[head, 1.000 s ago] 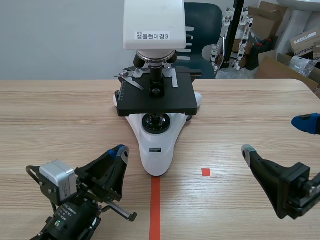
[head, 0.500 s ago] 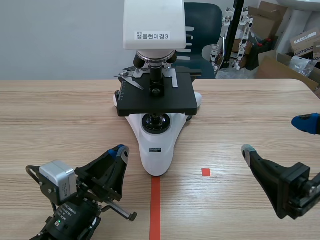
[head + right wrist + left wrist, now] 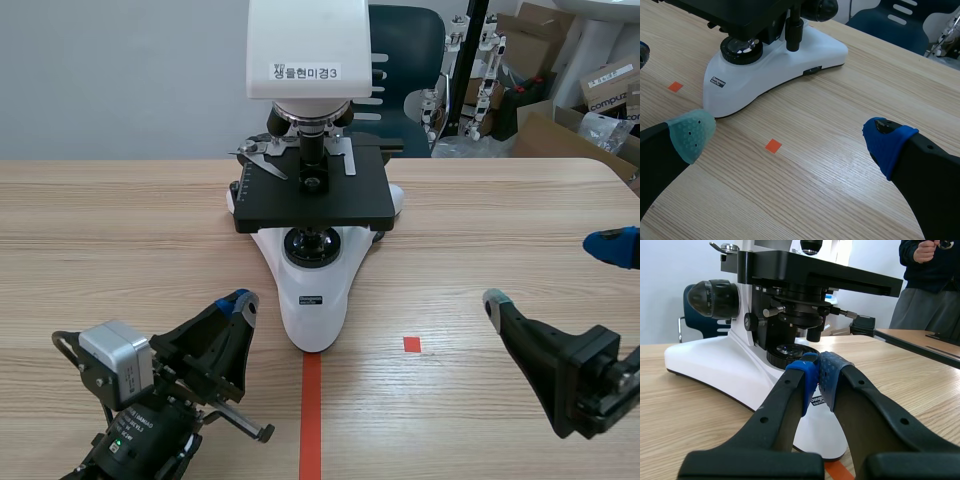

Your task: Point at the diaphragm

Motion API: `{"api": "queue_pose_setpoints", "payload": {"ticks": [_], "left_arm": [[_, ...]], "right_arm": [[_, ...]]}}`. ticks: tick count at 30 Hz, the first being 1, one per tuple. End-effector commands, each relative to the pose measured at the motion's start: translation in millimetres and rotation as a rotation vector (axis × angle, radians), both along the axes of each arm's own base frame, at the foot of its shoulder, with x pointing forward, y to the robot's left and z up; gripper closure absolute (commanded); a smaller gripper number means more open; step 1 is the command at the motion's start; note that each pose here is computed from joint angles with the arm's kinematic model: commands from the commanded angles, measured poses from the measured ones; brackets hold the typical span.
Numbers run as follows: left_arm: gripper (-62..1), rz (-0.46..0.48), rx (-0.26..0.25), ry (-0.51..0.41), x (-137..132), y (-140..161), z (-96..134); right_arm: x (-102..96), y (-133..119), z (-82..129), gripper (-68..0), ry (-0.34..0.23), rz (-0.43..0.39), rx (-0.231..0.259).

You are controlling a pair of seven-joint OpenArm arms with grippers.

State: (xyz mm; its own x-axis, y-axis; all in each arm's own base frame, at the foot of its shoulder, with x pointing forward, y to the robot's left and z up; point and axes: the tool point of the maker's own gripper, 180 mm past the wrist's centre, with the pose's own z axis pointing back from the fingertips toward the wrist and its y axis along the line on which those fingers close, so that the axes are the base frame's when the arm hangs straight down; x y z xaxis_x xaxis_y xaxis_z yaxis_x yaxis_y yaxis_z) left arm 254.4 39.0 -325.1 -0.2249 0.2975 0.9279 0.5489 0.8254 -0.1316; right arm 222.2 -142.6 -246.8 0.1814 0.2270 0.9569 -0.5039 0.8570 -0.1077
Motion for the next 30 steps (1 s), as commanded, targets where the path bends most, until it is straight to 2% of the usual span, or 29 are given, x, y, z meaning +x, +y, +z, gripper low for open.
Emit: {"api": "queue_pose_setpoints", "payload": {"ticks": [1, 30], "left_arm": [[-3.0, 0.009, -0.025, -0.026, 1.7, 0.7, 7.3], [-3.0, 0.009, -0.035, -0.025, 1.6, -2.7, 8.0]], "right_arm": [[4.3, 1.3, 9.4, -67.9, -0.035, 0.007, 0.007], [4.3, 1.3, 9.4, -67.9, -0.035, 0.007, 0.007]]}}
